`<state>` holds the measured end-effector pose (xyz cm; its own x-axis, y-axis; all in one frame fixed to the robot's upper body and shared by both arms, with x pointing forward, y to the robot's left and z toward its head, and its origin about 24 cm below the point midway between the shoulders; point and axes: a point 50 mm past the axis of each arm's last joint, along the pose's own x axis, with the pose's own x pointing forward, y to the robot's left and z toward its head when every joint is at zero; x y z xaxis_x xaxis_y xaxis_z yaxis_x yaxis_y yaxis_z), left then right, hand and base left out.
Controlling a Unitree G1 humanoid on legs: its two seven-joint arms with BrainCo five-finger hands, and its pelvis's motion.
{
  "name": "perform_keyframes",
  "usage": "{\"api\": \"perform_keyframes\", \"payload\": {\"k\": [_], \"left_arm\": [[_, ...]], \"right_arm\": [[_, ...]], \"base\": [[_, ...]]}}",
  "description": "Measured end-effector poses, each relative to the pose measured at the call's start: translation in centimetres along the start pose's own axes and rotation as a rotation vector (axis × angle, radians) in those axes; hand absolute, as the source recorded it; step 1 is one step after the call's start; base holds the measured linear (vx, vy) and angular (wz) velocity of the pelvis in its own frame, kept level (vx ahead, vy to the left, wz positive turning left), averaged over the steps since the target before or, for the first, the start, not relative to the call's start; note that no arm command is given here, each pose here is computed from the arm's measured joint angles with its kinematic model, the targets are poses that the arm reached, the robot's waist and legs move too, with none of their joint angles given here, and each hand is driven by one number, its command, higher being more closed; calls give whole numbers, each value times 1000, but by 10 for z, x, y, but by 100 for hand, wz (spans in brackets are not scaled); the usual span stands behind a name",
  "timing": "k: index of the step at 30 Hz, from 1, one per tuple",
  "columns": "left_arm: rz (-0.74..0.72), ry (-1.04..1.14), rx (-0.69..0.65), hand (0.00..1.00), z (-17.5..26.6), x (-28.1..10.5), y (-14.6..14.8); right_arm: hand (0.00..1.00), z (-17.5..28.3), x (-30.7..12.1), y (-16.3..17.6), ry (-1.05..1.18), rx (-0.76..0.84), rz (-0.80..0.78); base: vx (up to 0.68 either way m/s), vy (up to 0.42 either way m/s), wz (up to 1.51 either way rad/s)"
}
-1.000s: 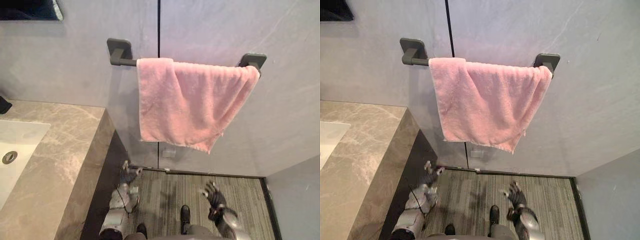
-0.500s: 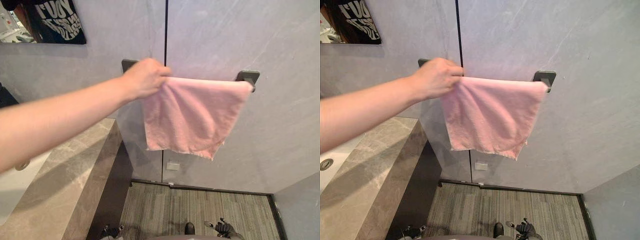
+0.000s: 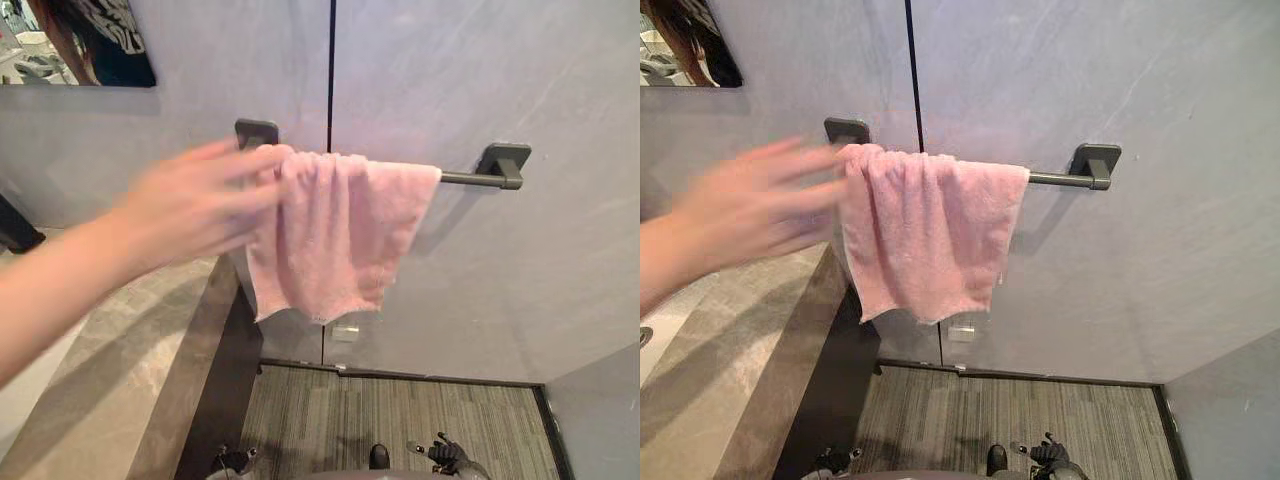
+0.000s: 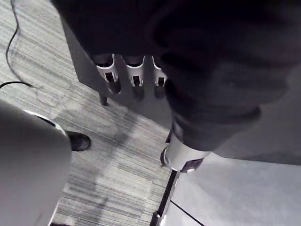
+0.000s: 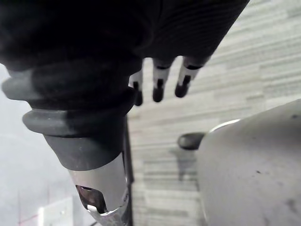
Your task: Organize washtable
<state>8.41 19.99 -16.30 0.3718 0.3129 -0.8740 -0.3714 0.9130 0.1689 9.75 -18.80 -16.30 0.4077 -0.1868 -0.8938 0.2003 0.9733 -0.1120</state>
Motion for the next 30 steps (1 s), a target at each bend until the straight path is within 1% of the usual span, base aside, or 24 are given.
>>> {"api": "perform_keyframes", "payload": {"k": [1,3,4,5,6,7,9,10,12,14,18,21,23,24,25,30], "left_arm": [[-3,-54,22,0,9,-1,-4],[1,-183,25,0,31,-6,-11],[3,-348,18,0,61,-16,-17],[7,-377,18,0,66,-18,-17],[15,-482,0,0,86,-26,-18],[21,-530,-11,0,95,-30,-19],[34,-676,-71,0,125,-46,-18],[31,-706,-83,0,131,-51,-18],[26,-819,-148,0,151,-70,-22],[34,-893,-195,0,160,-87,-25],[51,-1093,-183,0,181,-125,-25],[33,-1183,-177,0,185,-144,-28],[-18,-1199,-166,0,179,-152,-33],[-88,-1186,-161,0,175,-154,-37],[-212,-1149,-191,0,168,-156,-42],[-402,-1092,-257,0,158,-160,-44]], "right_arm": [[0,4,-1,2,-28,21,-6],[0,13,-4,5,-98,82,-17],[0,30,-10,5,-203,146,-32],[0,34,-11,4,-223,154,-34],[0,50,-15,1,-312,182,-48],[0,58,-18,-1,-354,199,-55],[0,90,-30,-4,-507,236,-65],[0,98,-34,-4,-547,241,-65],[0,129,-54,-4,-712,264,-55],[0,146,-70,0,-821,294,-34],[0,170,-101,10,-995,333,26],[0,175,-117,13,-1070,389,66],[0,177,-125,16,-1105,398,92],[0,180,-129,17,-1124,407,112],[0,183,-135,19,-1148,414,157],[0,187,-138,30,-1158,424,267]], "base": [[5,-3,7],[-22,-5,9],[-52,-8,8],[-58,-13,7],[-29,-12,3],[0,0,0],[0,0,0],[0,0,0],[0,0,0],[0,0,0],[-9,-3,1],[-60,-12,4],[-69,-13,4],[-59,-11,8],[-68,-14,8],[-41,-20,3]]}}
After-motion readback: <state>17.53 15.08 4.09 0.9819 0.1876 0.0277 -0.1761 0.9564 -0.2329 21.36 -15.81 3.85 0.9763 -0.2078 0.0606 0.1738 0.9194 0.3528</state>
